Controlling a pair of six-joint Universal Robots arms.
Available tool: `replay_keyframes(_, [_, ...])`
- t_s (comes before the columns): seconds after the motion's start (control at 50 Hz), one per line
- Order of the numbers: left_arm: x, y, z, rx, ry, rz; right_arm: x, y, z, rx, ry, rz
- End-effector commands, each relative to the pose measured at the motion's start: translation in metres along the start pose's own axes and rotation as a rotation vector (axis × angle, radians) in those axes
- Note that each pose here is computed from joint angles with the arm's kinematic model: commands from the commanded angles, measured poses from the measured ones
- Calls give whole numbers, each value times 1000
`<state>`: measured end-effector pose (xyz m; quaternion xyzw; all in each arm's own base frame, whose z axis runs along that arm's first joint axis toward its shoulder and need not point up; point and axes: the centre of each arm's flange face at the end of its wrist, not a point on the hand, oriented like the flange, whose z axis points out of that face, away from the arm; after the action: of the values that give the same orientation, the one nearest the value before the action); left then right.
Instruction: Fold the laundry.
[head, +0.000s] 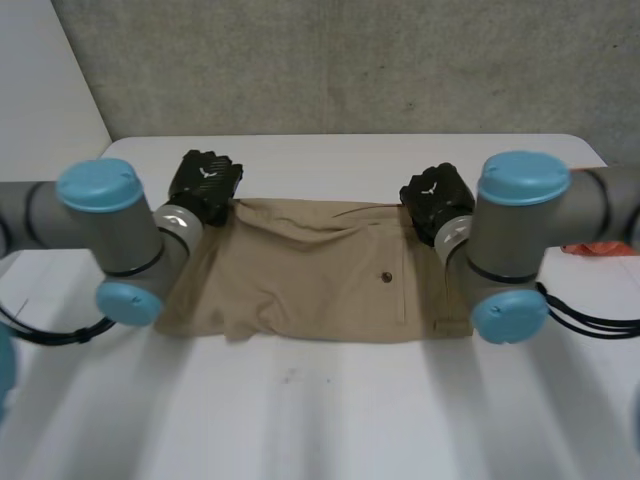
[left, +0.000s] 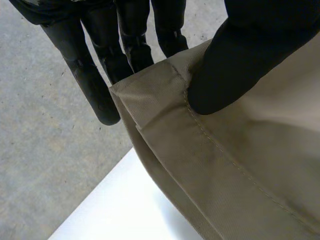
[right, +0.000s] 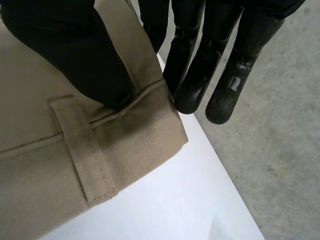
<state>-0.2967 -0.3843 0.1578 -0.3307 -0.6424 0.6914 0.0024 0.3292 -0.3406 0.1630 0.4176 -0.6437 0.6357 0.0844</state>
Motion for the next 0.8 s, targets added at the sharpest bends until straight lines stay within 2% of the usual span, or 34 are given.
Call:
replay_keyframes(0.02, [7,11,35,102,-44,36,-14,27,39,-51,87,-47])
replay_keyframes(0.1, [14,2,31,131,-36,36,6,13,41,-41,181,-20])
replay_keyframes(0.18, [15,-18,13,135,-22,23,43,-19,19,12,222,72])
replay_keyframes(0.26, [7,-39,-17,129,-14,21,61,-44,-23,51,176,142])
replay_keyframes(0.28, [5,-44,-24,129,-14,21,62,-47,-40,37,127,141])
replay_keyframes(0.34, [5,-47,-48,100,2,12,56,-35,-62,-33,29,154])
replay_keyframes(0.38, [7,-45,-65,71,15,0,44,-10,-75,-138,-59,184])
replay_keyframes(0.46, [12,-36,-88,22,40,-29,26,19,-90,-229,-124,264])
replay_keyframes(0.58, [19,-27,-103,-21,64,-67,7,37,-93,-197,-150,328])
replay_keyframes(0.8, [20,-20,-104,-39,63,-93,-7,58,-73,-167,-152,350])
